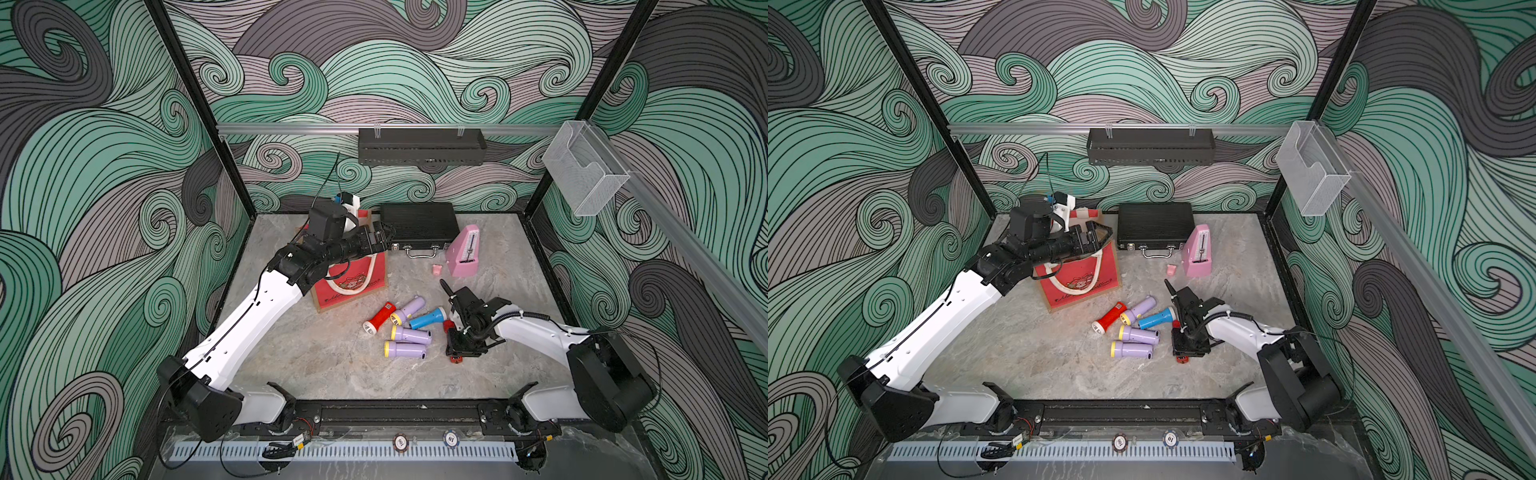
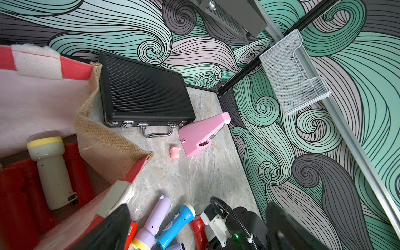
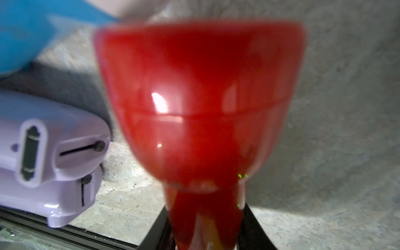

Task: Put the flashlights into the tote bags
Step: Pick up the flashlight from the center of the board.

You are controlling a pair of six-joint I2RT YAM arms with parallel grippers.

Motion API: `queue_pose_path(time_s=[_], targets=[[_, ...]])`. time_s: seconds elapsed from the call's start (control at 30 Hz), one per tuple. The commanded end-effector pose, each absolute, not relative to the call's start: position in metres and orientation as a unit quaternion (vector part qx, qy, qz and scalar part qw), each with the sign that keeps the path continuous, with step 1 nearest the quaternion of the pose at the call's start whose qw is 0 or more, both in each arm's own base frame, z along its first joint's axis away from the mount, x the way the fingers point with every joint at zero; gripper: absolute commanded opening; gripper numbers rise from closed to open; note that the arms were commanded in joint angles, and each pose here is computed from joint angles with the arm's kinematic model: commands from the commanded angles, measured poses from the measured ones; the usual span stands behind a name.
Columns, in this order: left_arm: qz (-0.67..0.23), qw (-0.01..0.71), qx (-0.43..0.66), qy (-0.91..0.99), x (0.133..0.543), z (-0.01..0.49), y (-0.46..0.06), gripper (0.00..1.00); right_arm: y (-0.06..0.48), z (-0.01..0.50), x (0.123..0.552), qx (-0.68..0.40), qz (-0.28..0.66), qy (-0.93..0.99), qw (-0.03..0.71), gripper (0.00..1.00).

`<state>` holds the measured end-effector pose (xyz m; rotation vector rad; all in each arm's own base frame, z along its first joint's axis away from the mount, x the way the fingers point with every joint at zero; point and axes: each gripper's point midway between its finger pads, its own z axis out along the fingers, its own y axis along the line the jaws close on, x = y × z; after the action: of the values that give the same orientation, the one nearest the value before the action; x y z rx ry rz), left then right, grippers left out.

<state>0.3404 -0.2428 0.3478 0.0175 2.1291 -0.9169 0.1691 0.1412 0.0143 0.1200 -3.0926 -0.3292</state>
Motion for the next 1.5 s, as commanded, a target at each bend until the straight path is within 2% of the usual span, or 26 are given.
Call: queue_pose_path(time_s=[0.0, 0.13, 0.3, 0.57, 0.77, 1.07, 1.47], targets=[[-0.372, 0.408, 0.001, 0.834, 0.340, 0.355, -0.241, 0.98, 0.130, 0.015, 0.173, 0.029, -0.074, -0.997, -0.002, 0.38], [-0.375, 0.405, -0.004, 0.834, 0.339, 0.353, -0.240, 0.99, 0.130, 0.016, 0.176, 0.027, -0.070, -0.997, -0.008, 0.50], [-0.376, 0.405, -0.006, 0.833, 0.336, 0.352, -0.239, 0.98, 0.132, 0.014, 0.176, 0.034, -0.071, -0.997, -0.009, 0.54], [-0.378, 0.409, -0.006, 0.831, 0.332, 0.356, -0.236, 0.99, 0.131, 0.017, 0.175, 0.035, -0.068, -0.997, -0.016, 0.39], [-0.384, 0.410, -0.002, 0.827, 0.328, 0.362, -0.236, 0.99, 0.131, 0.036, 0.179, 0.039, -0.079, -0.995, -0.048, 0.15], [-0.450, 0.384, 0.054, 0.804, 0.307, 0.381, -0.258, 0.99, 0.162, 0.169, 0.213, 0.092, -0.207, -0.941, -0.251, 0.00], [-0.551, 0.338, 0.138, 0.750, 0.290, 0.424, -0.296, 0.98, 0.235, 0.352, 0.250, 0.170, -0.387, -0.822, -0.381, 0.00]])
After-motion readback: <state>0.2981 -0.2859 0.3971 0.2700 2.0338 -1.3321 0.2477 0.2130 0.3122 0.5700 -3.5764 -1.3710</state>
